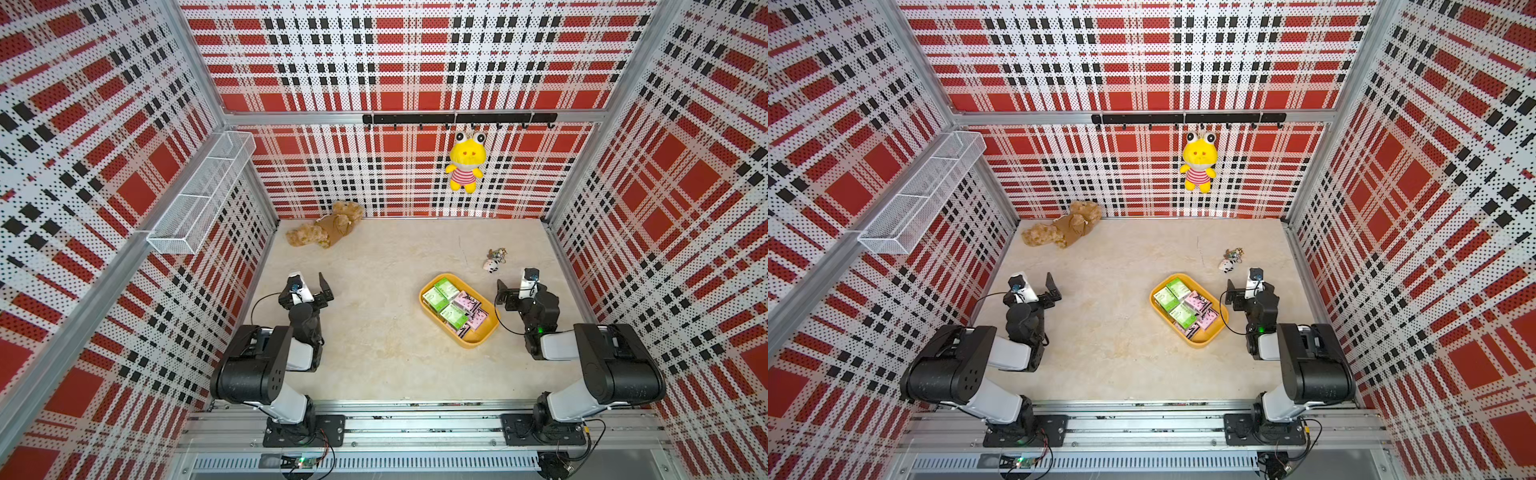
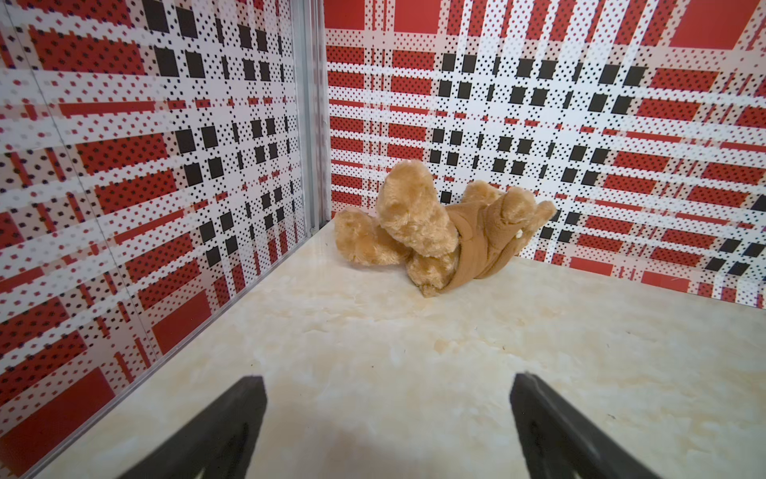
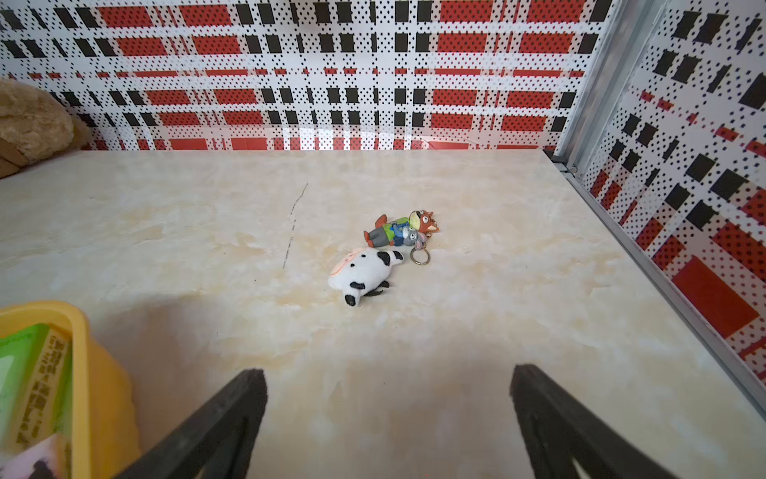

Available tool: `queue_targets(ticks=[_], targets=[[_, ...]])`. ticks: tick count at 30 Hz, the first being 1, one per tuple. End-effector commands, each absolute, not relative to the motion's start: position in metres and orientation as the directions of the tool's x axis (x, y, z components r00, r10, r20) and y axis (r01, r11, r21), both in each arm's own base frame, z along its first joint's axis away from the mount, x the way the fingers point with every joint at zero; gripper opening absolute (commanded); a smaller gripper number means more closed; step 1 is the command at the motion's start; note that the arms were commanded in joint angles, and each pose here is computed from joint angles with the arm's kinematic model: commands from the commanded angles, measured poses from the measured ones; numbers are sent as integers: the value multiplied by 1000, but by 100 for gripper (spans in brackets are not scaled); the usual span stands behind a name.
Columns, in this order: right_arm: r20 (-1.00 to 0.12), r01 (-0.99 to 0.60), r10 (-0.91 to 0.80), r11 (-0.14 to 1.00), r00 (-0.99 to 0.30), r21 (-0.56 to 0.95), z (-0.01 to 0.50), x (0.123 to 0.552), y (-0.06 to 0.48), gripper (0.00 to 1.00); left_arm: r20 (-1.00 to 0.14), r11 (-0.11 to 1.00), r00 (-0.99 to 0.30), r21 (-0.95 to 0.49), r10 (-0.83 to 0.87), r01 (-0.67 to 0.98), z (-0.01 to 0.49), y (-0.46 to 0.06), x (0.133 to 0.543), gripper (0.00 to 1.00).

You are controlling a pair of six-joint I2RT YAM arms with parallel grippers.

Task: Put the pocket tissues into the storage box
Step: Reset both arms

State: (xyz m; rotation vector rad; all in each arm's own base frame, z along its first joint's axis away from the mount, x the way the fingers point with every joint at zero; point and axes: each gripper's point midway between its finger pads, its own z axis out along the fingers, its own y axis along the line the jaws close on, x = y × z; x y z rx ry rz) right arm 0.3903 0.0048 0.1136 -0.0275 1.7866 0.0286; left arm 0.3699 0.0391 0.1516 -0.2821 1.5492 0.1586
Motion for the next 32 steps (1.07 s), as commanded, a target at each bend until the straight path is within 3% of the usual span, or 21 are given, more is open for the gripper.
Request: queue_targets(ticks=[1, 32], targets=[[-984, -10, -17, 1000, -175, -16, 124, 394, 2, 100, -997, 956, 36, -71, -64, -284, 155, 39, 369, 99], [-984, -10, -17, 1000, -177, -15, 123, 394, 2, 100, -997, 957, 38, -72, -64, -280, 156, 39, 369, 99]])
